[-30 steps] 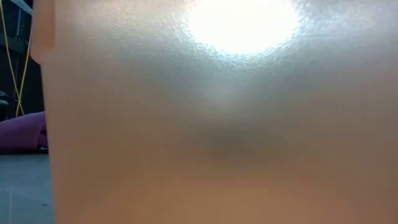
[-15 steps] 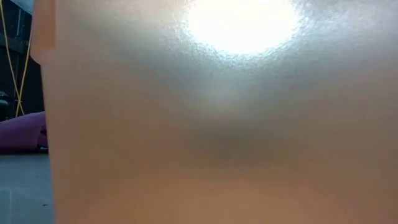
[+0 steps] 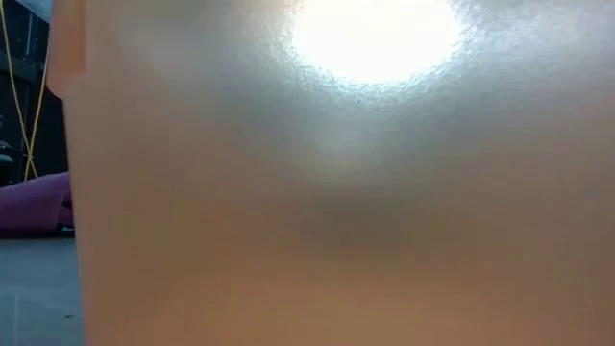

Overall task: Sort spices by type
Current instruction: Put the yellow seasoning bottle into the green bin

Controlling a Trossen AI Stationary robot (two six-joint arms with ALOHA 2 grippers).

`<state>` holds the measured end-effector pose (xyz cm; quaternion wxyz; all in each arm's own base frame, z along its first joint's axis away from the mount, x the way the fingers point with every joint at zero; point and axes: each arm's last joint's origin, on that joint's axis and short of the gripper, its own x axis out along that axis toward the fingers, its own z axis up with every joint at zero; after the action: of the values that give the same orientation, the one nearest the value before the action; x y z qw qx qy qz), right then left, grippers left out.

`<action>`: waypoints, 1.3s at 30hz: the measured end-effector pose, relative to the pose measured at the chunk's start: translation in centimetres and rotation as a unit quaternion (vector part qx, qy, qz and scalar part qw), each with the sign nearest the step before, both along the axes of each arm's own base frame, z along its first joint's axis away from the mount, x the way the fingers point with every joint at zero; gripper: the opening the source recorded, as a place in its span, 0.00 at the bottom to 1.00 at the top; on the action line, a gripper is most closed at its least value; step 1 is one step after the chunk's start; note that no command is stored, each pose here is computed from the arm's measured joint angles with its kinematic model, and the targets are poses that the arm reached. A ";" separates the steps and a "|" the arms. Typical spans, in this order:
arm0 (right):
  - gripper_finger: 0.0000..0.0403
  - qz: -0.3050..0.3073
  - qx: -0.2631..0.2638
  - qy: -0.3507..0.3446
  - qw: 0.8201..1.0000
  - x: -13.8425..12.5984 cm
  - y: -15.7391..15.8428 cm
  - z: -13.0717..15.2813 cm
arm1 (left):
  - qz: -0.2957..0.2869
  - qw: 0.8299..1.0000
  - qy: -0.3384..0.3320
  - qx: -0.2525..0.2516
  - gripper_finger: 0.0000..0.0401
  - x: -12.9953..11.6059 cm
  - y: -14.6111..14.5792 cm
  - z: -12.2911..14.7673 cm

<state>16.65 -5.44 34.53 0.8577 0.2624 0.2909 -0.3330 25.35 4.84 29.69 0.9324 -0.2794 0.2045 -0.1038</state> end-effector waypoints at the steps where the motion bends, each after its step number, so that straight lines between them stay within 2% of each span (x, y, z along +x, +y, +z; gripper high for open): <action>1: 0.00 -0.003 -0.003 0.001 1.000 0.0 0.0 0.0 | -0.025 1.000 0.013 -0.014 0.76 0.1 -1.2 -0.1; 4: 0.00 -0.015 -0.017 -0.002 1.000 0.0 -0.1 0.1 | -0.081 0.992 0.086 -0.045 0.69 -0.6 -4.9 -0.8; 6: 0.00 -0.017 -0.021 -0.008 1.000 0.1 -0.2 0.2 | -0.111 0.981 0.147 -0.063 0.63 -1.6 -7.3 -1.4; 11: 0.00 -0.017 -0.023 -0.017 0.999 0.2 -0.2 0.3 | -0.175 0.937 0.288 -0.095 0.53 -4.4 -12.6 -2.5; 16: 0.00 -0.001 -0.039 -0.005 0.999 0.2 -0.2 0.3 | -0.250 0.890 0.362 -0.121 0.50 -7.4 -18.0 -2.5; 18: 0.00 0.004 -0.044 -0.002 0.999 0.2 -0.2 0.3 | -0.256 0.871 0.399 -0.128 0.50 -8.7 -19.6 -2.6; 20: 0.00 0.011 -0.051 0.002 0.999 0.2 -0.2 0.3 | -0.239 0.852 0.447 -0.135 0.48 -10.0 -20.6 -2.9; 22: 0.00 0.018 -0.058 0.005 0.998 0.3 -0.2 0.4 | -0.219 0.839 0.476 -0.145 0.44 -11.0 -21.4 -2.9; 24: 0.00 0.024 -0.065 0.004 0.998 0.3 -0.2 0.5 | -0.212 0.835 0.485 -0.152 0.35 -11.7 -22.2 -2.5; 28: 0.00 0.034 -0.060 -0.006 0.998 0.5 -0.2 0.6 | -0.227 0.838 0.474 -0.146 0.07 -12.8 -23.3 -1.4; 29: 0.00 0.038 -0.057 -0.009 0.998 0.5 -0.2 0.6 | -0.227 0.836 0.479 -0.140 0.04 -13.1 -23.4 -1.5; 32: 0.00 0.045 -0.047 -0.017 0.998 0.5 -0.1 0.6 | -0.238 0.833 0.488 -0.109 0.01 -13.9 -23.8 -1.9; 39: 0.00 0.036 -0.031 -0.028 0.998 0.6 -0.1 0.6 | -0.264 0.828 0.495 0.026 0.00 -14.6 -24.3 -4.2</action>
<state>17.25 -5.49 35.16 0.8847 0.2343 0.2650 -0.3036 10.74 -19.50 25.47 0.6502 -0.2049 0.7069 -0.1885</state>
